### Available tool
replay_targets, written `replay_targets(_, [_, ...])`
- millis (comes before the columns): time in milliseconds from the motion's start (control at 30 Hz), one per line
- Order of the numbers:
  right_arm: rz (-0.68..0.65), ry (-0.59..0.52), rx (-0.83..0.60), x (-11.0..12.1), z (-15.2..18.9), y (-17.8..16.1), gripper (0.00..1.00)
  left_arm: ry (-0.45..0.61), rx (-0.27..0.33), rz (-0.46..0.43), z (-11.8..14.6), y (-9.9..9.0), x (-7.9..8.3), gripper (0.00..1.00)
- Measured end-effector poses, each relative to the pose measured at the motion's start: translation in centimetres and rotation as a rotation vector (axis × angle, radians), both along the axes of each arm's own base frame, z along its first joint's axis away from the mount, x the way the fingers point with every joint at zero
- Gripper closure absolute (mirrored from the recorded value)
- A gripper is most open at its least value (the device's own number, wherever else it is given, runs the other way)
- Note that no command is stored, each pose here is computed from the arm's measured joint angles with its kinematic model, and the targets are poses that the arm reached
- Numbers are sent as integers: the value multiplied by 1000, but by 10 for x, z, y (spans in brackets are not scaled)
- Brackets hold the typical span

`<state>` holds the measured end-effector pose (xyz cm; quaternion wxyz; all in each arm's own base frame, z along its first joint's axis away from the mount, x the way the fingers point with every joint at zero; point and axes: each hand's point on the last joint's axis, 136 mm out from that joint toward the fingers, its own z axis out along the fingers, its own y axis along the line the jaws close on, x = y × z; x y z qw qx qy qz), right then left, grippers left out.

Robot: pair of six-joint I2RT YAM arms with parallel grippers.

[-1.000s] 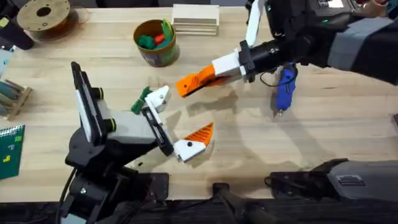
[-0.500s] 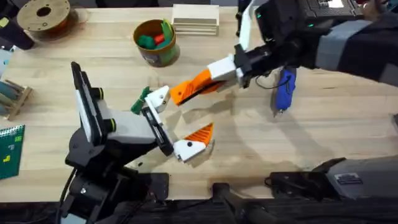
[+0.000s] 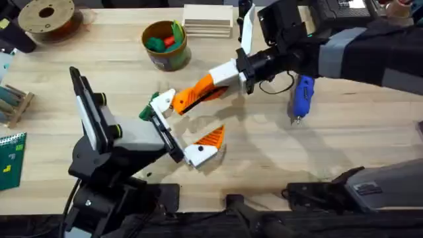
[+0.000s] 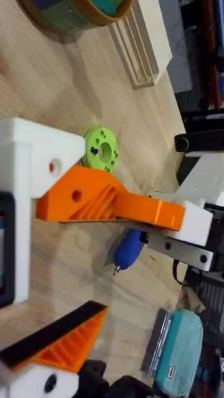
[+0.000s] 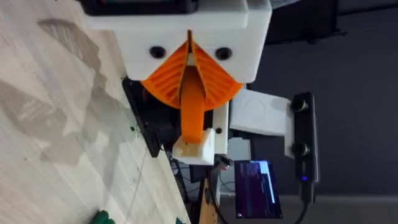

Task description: Pick up the gripper from the table and insert it into the empty holder that is missing its gripper. Then pick up a screw, insert it into the mounting hole, and use the screwdriver to tighten it. Finally, clean up the table by picking up the vegetable and placing it into the bucket.

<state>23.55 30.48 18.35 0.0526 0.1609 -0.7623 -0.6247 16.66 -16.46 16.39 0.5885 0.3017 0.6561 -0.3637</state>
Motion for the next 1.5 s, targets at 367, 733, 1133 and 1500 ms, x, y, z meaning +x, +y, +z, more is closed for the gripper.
replay_targets(367, [70,128,36,-3,-18,16,986,29,-17,-3,-1,0,-1,13])
replay_targets(733, [61,103,29,0,-17,32,987,32,-19,20,-1,2,3,13])
replay_targets(1133, [-11,63,0,12,-20,46,988,44,-27,74,-1,8,10,13])
replay_targets(1500, [-24,69,-11,13,-21,48,986,55,-33,83,-1,9,11,13])
